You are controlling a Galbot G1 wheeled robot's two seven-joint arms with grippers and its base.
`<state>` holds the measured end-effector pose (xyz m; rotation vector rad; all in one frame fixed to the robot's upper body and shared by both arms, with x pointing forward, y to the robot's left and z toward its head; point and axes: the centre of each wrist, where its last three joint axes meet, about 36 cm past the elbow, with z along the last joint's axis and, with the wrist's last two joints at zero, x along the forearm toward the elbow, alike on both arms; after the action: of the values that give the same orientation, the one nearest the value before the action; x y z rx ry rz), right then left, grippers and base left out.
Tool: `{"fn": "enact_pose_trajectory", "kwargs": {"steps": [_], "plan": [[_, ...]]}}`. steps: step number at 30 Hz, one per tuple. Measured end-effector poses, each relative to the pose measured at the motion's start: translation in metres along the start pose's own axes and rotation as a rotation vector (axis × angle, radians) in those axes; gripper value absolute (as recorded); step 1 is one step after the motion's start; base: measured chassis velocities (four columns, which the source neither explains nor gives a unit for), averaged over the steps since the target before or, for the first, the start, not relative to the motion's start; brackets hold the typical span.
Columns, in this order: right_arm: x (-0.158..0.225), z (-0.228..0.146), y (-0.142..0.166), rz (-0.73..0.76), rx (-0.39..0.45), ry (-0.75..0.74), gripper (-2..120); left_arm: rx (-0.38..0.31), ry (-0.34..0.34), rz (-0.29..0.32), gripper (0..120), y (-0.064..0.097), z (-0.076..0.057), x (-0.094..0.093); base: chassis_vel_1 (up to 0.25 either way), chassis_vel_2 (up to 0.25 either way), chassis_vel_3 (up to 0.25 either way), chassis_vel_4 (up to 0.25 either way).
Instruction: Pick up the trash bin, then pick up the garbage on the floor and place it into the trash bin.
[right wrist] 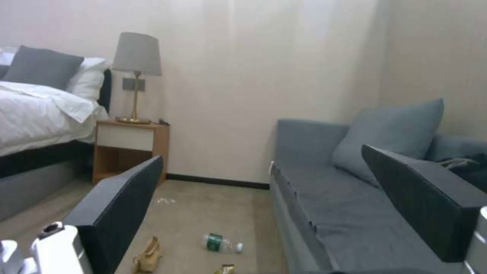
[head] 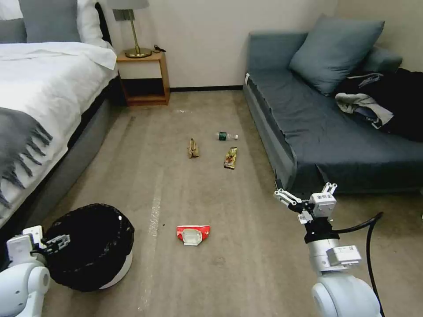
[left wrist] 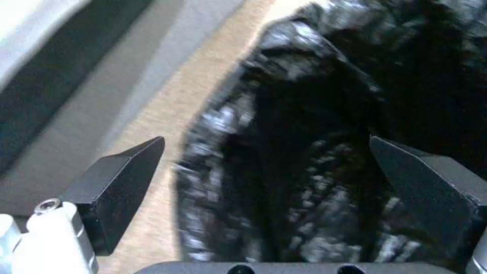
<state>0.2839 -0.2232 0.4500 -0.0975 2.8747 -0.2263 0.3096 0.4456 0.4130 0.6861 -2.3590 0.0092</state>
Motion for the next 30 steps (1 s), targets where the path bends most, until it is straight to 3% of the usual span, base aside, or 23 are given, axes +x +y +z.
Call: {"fn": "enact_pose_trajectory", "kwargs": {"steps": [5,7,11,21,30], "plan": [[0.001,0.001,-0.002,-0.001,0.006,0.002,100,0.023,0.025,0.039,95,0.000,0.008,-0.003,0.000,0.000,0.000,0.000],[0.000,0.001,-0.002,0.000,0.008,0.002,100,0.008,0.031,0.048,90,0.002,0.012,-0.002,0.000,0.000,0.000,0.000],[-0.001,0.003,-0.003,0.000,0.009,0.003,100,-0.014,0.042,0.055,93,0.005,0.017,0.000,0.000,0.000,0.000,0.000],[-0.001,0.006,0.000,0.001,0.004,0.004,100,-0.051,0.062,0.029,91,0.002,0.026,-0.003,0.000,0.000,0.000,0.000],[0.000,0.006,-0.002,0.004,0.009,-0.001,100,-0.056,0.089,0.004,63,0.007,0.036,-0.011,0.000,0.000,0.000,0.000]]}}
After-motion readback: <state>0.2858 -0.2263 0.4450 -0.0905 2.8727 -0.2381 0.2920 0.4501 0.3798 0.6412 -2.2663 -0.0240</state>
